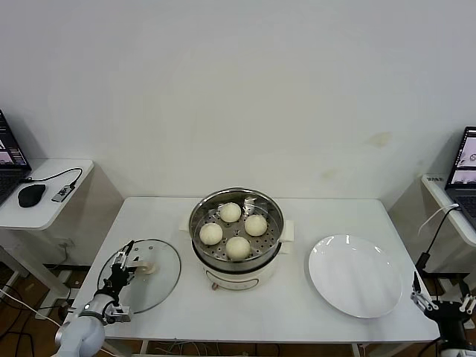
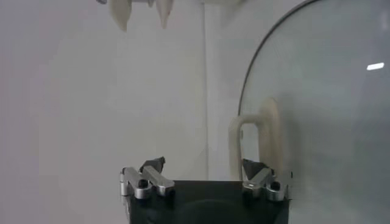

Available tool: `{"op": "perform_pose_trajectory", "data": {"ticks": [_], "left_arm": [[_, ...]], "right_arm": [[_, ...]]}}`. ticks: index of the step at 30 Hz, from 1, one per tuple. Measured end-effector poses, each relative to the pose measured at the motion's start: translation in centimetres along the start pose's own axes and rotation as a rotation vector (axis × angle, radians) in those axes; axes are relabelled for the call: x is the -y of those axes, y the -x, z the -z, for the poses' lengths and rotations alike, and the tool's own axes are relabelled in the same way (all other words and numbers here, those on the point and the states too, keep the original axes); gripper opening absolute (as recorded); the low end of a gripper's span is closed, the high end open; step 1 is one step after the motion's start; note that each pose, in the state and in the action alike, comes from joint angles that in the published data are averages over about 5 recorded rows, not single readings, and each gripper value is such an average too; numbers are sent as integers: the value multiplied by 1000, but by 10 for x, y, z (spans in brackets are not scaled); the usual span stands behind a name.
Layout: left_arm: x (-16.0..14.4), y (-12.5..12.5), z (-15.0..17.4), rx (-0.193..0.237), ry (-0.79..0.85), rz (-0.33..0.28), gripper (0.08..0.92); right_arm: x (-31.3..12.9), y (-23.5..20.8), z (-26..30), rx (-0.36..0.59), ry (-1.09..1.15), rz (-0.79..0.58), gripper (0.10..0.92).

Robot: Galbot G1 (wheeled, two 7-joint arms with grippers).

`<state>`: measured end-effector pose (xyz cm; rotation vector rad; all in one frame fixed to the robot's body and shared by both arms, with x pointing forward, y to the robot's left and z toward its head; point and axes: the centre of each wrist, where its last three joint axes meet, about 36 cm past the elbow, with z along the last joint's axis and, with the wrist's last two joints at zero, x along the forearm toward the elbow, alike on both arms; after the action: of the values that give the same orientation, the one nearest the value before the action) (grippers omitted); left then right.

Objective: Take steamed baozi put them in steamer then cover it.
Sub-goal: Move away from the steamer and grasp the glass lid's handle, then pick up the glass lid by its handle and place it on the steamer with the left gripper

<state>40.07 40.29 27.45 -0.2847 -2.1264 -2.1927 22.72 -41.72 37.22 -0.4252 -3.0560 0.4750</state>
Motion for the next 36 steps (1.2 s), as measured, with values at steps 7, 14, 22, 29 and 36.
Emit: {"op": "perform_pose_trajectory", "data": {"ticks": [7, 14, 22, 29, 36], "left_arm": [[7, 3, -3, -10, -6, -11, 487], [15, 2, -7, -24, -29, -8, 288], [14, -5, -14, -38, -48, 39, 151], [-5, -16, -18, -50, -51, 97, 151], [-50, -22, -24, -71, -74, 161, 151]], "right_arm": [[-5, -1, -1, -3, 0, 10, 823], [-8, -2, -1, -3, -2, 17, 823], [-11, -3, 1, 2, -10, 29, 823], [-16, -4, 3, 8, -15, 45, 823], [-24, -6, 2, 12, -13, 65, 823]]}}
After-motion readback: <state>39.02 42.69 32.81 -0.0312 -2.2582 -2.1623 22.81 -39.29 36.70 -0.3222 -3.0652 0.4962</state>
